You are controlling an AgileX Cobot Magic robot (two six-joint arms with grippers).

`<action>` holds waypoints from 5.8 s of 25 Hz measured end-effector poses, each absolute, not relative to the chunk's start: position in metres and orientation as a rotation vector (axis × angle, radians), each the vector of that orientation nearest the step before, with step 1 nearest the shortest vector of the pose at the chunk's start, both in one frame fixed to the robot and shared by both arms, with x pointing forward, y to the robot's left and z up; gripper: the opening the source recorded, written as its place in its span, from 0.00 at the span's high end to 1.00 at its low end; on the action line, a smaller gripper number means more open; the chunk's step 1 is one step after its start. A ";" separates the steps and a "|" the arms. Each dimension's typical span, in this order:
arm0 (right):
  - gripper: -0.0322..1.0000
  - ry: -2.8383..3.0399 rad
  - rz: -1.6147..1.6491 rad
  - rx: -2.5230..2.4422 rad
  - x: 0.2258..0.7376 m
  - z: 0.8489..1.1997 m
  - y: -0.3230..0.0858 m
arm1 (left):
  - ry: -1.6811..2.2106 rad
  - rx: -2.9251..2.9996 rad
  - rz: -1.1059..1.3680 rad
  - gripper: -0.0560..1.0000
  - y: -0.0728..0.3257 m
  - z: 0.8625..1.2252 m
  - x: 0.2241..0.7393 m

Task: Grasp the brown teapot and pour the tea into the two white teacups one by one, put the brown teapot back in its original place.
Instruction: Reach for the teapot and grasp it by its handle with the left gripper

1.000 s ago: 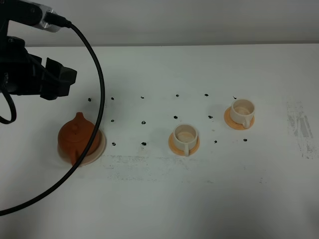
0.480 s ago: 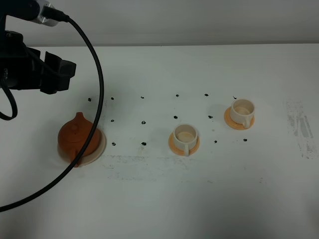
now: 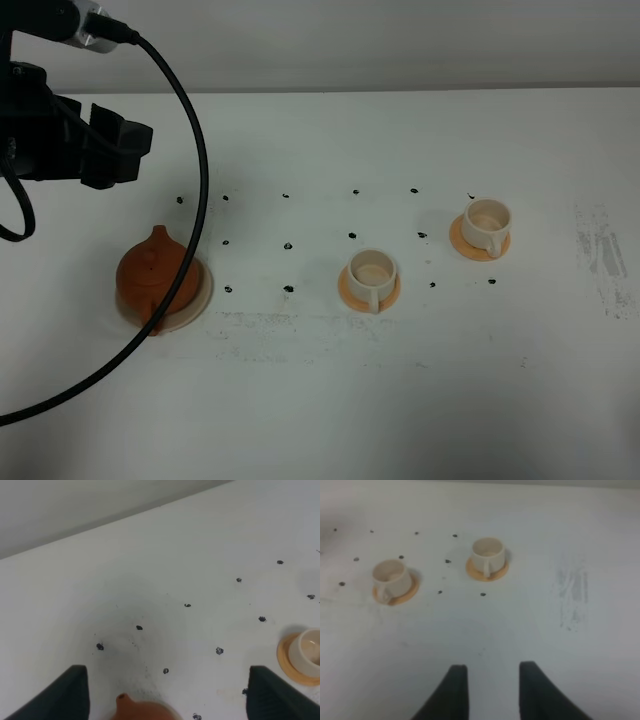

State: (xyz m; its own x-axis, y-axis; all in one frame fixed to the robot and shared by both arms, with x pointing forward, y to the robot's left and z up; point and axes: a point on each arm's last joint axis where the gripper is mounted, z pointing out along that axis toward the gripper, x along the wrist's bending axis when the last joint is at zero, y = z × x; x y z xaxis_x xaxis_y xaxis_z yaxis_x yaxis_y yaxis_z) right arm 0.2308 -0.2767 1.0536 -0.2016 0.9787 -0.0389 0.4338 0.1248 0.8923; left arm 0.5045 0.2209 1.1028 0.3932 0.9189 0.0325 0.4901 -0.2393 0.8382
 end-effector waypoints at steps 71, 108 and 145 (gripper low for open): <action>0.75 1.731 1.033 1.378 0.231 1.054 -0.276 | 1.139 2.158 0.447 0.32 0.183 1.108 0.395; 0.75 1.731 1.032 1.377 0.231 1.054 -0.276 | 1.522 1.918 0.091 0.32 0.176 1.082 0.385; 0.75 1.732 1.033 1.377 0.231 1.054 -0.276 | 1.865 2.056 0.230 0.32 0.213 1.029 0.447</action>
